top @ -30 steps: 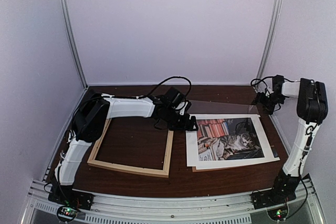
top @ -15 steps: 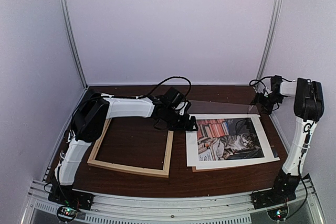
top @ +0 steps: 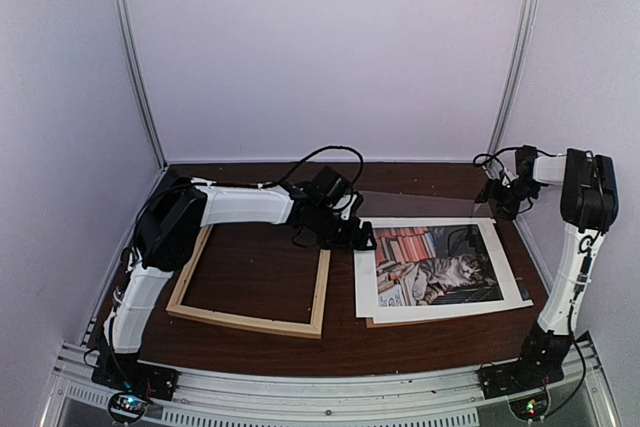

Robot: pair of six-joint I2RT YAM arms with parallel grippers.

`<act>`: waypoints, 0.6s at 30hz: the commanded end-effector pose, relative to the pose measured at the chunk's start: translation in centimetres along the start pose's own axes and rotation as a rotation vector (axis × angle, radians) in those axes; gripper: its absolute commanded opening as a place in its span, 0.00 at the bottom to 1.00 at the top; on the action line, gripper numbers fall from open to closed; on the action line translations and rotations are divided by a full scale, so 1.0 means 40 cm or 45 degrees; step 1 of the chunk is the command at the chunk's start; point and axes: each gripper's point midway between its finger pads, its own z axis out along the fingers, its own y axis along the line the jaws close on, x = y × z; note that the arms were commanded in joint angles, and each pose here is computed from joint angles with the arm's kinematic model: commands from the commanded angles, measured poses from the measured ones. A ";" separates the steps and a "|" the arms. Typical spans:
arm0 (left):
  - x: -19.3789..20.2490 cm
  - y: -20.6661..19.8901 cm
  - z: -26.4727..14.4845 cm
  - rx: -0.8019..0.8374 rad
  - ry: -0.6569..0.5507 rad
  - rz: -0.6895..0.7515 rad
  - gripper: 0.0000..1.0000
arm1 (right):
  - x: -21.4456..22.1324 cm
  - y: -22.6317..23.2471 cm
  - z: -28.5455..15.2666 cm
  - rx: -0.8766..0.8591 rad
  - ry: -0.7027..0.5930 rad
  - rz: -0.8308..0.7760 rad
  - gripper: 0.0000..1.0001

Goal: Put the photo into the frame
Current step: Pick up the glass panel from the mat board.

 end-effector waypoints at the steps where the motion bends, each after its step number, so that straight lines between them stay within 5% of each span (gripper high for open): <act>1: 0.089 0.104 0.013 -0.158 0.143 -0.067 0.87 | 0.122 -0.013 0.010 0.010 0.198 0.052 0.81; 18: 0.109 0.127 0.011 -0.201 0.152 -0.103 0.87 | 0.113 0.064 -0.014 -0.196 0.178 0.088 0.80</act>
